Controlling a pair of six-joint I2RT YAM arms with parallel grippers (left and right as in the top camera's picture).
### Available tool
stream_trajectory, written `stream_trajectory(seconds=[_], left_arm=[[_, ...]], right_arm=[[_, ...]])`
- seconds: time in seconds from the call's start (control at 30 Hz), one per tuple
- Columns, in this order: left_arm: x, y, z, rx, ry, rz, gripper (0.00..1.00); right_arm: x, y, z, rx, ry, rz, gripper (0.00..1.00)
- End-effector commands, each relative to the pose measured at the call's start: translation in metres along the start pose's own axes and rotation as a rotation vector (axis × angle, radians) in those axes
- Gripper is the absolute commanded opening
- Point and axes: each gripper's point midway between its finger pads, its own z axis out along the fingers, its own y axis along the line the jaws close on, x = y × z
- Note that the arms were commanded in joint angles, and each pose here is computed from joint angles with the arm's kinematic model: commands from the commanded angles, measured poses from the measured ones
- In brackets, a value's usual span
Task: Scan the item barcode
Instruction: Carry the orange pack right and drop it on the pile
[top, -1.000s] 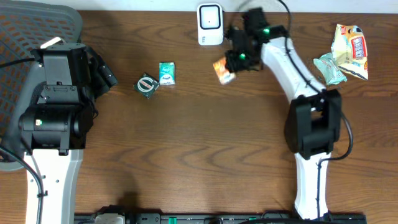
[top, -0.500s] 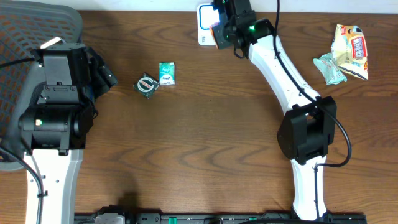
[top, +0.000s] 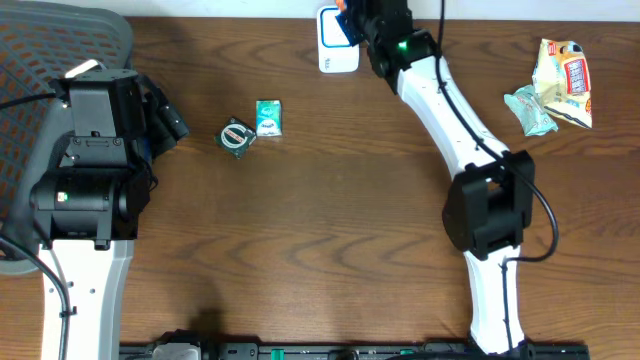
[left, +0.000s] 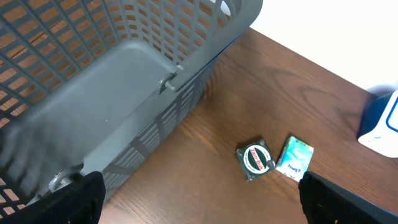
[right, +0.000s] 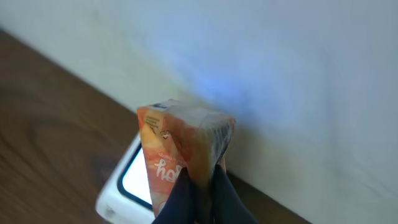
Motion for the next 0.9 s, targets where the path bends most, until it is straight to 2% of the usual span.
stream_trajectory(seconds=[0.0, 0.23, 0.4, 0.6, 0.87], left_arm=[[-0.006, 0.002, -0.005, -0.003, -0.021, -0.014, 0.98], [-0.006, 0.002, -0.005, -0.003, -0.021, -0.014, 0.98], [-0.006, 0.002, -0.005, -0.003, -0.021, -0.014, 0.98], [-0.006, 0.002, -0.005, -0.003, -0.021, -0.014, 0.97], [-0.006, 0.002, -0.005, -0.003, -0.021, -0.014, 0.98]], right_arm=[[0.020, 0.015, 0.018, 0.000, 0.046, -0.209, 0.01], [0.042, 0.026, 0.033, 0.014, 0.103, -0.380, 0.01], [0.067, 0.029, 0.045, 0.025, 0.162, -0.393, 0.01], [0.061, 0.027, 0.046, 0.039, 0.139, -0.388, 0.01], [0.044, -0.024, 0.029, 0.219, 0.133, -0.163, 0.01]])
